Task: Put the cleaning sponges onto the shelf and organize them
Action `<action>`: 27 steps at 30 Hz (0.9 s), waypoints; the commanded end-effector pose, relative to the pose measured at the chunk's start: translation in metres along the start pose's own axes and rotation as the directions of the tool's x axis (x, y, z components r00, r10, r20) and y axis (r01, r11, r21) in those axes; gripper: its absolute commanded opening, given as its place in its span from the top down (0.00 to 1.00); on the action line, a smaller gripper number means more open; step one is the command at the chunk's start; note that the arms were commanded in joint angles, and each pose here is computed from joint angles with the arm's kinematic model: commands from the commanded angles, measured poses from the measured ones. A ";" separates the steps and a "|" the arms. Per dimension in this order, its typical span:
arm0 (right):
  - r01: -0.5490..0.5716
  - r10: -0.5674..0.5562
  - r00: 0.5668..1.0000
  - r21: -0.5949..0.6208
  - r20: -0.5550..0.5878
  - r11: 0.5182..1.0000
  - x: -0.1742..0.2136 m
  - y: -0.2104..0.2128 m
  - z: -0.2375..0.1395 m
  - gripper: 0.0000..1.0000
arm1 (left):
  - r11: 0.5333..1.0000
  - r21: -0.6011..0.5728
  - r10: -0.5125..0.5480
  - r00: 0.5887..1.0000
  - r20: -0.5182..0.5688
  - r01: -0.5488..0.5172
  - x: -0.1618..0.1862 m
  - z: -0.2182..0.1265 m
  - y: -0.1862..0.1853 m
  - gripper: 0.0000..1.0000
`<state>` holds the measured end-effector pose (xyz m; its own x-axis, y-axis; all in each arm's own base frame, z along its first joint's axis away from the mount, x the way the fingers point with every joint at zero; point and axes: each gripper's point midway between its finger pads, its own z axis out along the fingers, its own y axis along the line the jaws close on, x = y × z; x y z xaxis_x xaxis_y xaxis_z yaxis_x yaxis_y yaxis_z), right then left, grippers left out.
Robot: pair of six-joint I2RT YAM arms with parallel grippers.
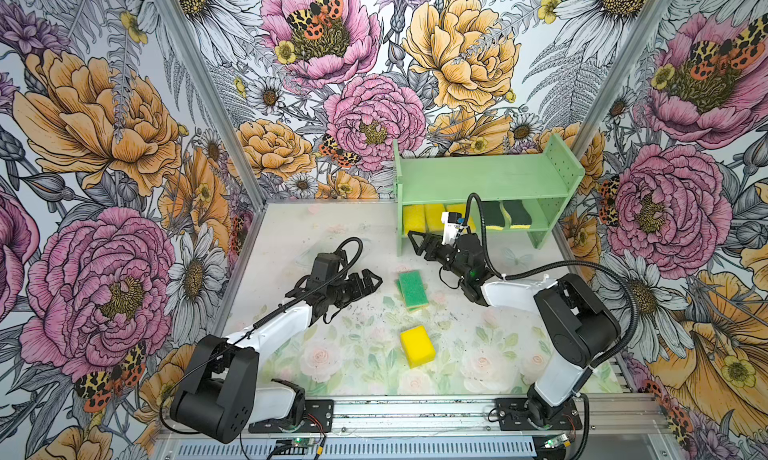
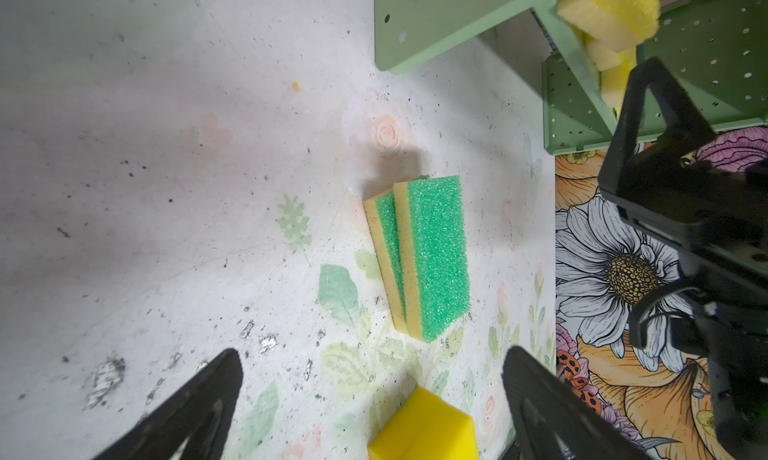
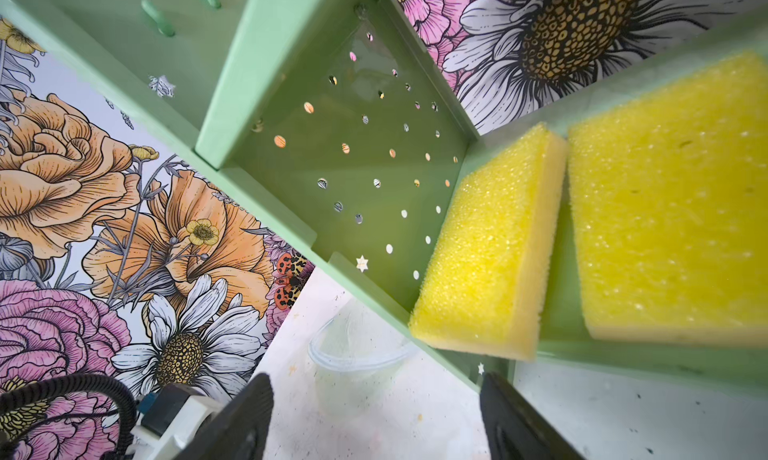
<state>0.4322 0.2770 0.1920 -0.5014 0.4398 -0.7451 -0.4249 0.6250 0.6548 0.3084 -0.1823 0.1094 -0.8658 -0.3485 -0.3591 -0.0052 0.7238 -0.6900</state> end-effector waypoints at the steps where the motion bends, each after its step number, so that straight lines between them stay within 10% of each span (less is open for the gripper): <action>1: 0.011 -0.011 1.000 0.000 0.027 1.000 -0.010 -0.003 0.009 0.20 | 1.000 -0.004 0.030 0.999 0.021 -0.030 -0.007 0.001 -0.006 0.01; 27: 0.022 -0.022 0.998 0.006 0.062 1.000 -0.029 -0.010 0.016 0.20 | 0.999 -0.015 0.030 1.000 0.007 -0.030 -0.006 0.005 -0.004 0.01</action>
<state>0.4537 0.2692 0.1973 -0.4740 0.4599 -0.7509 -0.4157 0.6349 0.6512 0.3100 -0.1837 0.1049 -0.8718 -0.3441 -0.3486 -0.0156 0.7307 -0.6825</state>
